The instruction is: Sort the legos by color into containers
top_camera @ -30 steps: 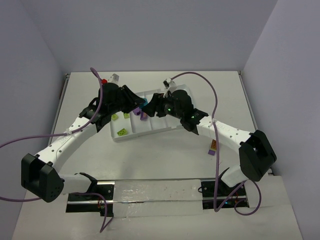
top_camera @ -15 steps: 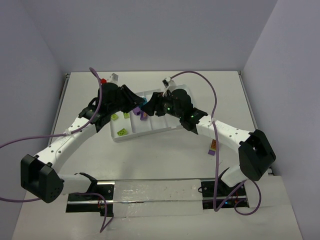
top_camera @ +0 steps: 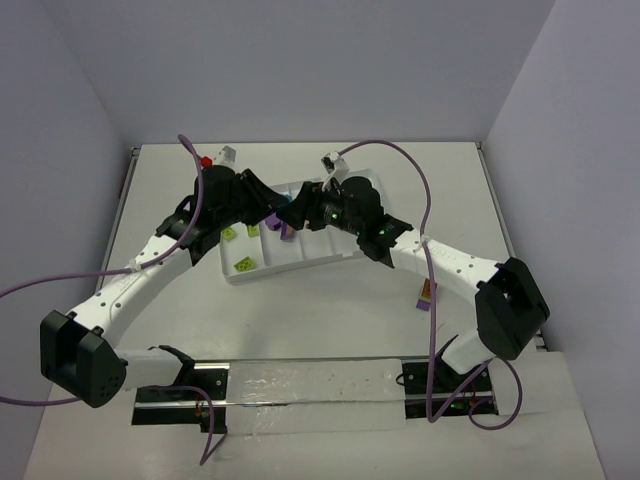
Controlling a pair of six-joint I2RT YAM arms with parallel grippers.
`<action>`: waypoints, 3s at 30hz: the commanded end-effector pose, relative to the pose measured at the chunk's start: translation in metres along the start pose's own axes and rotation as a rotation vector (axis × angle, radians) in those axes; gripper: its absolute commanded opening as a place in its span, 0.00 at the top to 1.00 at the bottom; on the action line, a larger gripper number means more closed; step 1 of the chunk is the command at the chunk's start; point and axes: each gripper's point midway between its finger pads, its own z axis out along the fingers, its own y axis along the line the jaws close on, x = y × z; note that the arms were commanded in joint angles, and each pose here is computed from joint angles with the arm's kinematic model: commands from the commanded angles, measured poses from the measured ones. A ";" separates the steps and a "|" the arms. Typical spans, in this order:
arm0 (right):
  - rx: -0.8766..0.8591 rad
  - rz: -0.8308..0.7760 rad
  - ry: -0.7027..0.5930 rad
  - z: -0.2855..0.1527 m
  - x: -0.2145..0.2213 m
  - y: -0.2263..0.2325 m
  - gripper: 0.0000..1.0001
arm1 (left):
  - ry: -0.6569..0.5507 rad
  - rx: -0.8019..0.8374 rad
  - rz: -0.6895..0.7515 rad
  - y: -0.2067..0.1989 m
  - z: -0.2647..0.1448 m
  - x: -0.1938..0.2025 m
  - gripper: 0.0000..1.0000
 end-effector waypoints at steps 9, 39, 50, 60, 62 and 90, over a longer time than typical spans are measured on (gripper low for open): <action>-0.109 0.030 -0.188 -0.003 -0.041 0.036 0.37 | -0.023 0.069 0.000 -0.022 -0.015 -0.009 1.00; -0.039 0.000 -0.270 -0.011 -0.042 0.022 1.00 | -0.030 0.040 0.018 -0.019 -0.016 -0.012 0.47; -0.059 -0.027 -0.260 -0.015 -0.040 0.027 1.00 | -0.009 0.041 0.017 -0.021 -0.007 -0.011 0.39; -0.076 -0.040 -0.238 -0.011 -0.037 0.032 1.00 | 0.034 0.083 -0.007 -0.031 0.002 -0.005 0.51; -0.078 -0.043 -0.235 -0.011 -0.036 0.032 1.00 | 0.038 0.086 -0.010 -0.031 0.002 -0.005 0.52; 0.216 -0.342 -0.146 -0.064 -0.016 -0.041 1.00 | 0.022 0.099 -0.073 -0.010 -0.001 -0.026 1.00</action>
